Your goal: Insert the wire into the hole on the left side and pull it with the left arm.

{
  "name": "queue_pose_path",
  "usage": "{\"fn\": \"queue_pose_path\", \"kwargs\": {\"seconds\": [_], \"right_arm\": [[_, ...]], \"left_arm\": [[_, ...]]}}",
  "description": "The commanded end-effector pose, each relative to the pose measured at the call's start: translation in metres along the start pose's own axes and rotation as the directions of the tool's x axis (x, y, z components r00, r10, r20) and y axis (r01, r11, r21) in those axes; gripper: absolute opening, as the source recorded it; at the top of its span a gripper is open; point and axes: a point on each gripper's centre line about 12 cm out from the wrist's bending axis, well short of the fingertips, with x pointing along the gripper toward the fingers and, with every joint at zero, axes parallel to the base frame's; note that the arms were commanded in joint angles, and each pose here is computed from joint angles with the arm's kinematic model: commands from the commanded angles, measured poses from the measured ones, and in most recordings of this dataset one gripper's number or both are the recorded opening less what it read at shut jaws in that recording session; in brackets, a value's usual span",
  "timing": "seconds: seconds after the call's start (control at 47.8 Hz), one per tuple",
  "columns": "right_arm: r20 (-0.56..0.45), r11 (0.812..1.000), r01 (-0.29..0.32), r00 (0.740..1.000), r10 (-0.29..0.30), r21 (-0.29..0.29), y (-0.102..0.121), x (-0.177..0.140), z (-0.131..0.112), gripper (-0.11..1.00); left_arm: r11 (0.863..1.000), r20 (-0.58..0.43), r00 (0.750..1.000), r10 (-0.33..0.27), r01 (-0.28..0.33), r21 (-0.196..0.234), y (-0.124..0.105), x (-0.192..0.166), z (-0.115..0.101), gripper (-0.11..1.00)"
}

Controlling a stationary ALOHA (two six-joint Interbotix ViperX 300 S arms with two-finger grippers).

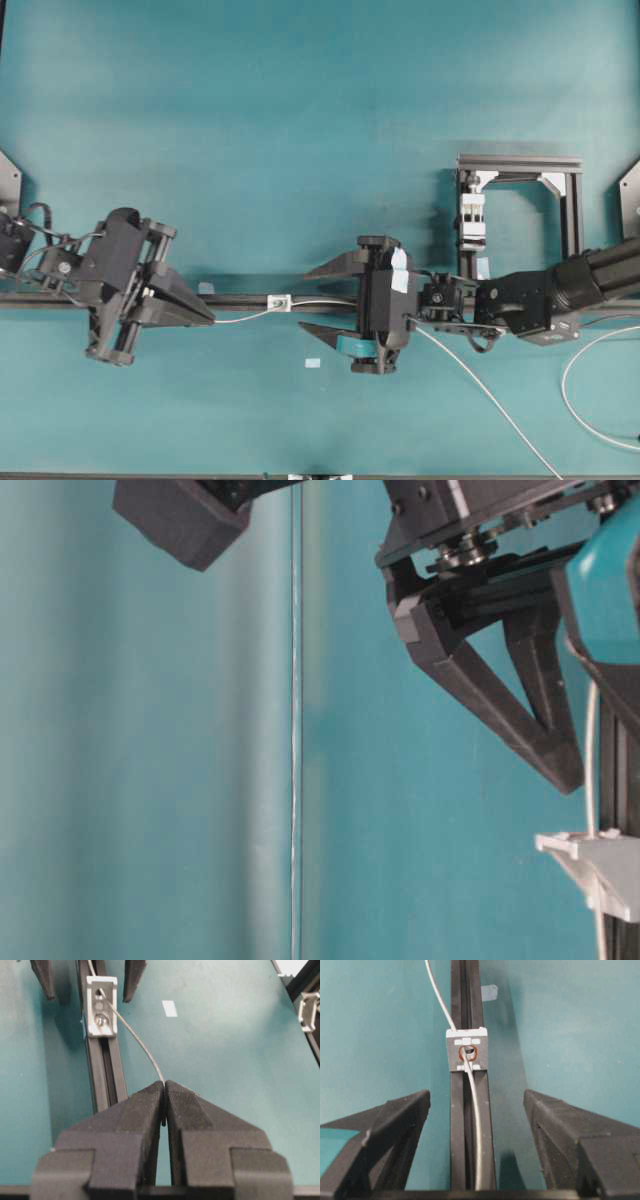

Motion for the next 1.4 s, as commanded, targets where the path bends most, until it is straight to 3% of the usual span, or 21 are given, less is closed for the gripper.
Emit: {"fn": "queue_pose_path", "kwargs": {"seconds": [0.0,0.502,0.773,0.962,1.045,1.15,1.38], "right_arm": [[0.047,1.0,-0.017,0.999,0.016,0.016,0.005,-0.004,0.019,0.86],[0.044,1.0,-0.016,0.999,0.015,0.015,0.005,-0.004,0.019,0.86],[0.045,1.0,-0.018,0.999,0.017,0.015,0.006,-0.004,0.02,0.86],[0.049,1.0,-0.017,0.999,0.017,0.015,0.005,-0.004,0.02,0.86],[0.048,1.0,-0.018,0.999,0.017,0.016,0.006,-0.004,0.02,0.86],[0.048,1.0,-0.016,0.999,0.016,0.016,0.005,-0.004,0.02,0.86],[0.047,1.0,-0.018,0.999,0.017,0.014,0.006,-0.005,0.02,0.86]], "left_arm": [[1.0,0.019,1.0,-0.013,0.013,0.002,-0.003,-0.007,0.006,-0.1],[0.998,-0.031,1.0,-0.004,0.003,-0.058,-0.001,-0.029,-0.001,-0.1],[0.998,-0.095,0.995,0.012,-0.018,-0.061,0.002,-0.03,-0.009,-0.1],[0.997,-0.076,0.997,0.025,-0.03,-0.072,0.006,-0.032,-0.004,-0.08],[0.997,-0.067,0.997,0.029,-0.034,-0.074,0.007,-0.034,-0.002,0.0],[0.996,-0.065,0.997,0.035,-0.04,-0.077,0.009,-0.035,-0.002,0.18],[0.996,-0.068,0.997,0.044,-0.05,-0.08,0.012,-0.036,-0.003,0.82]]}}
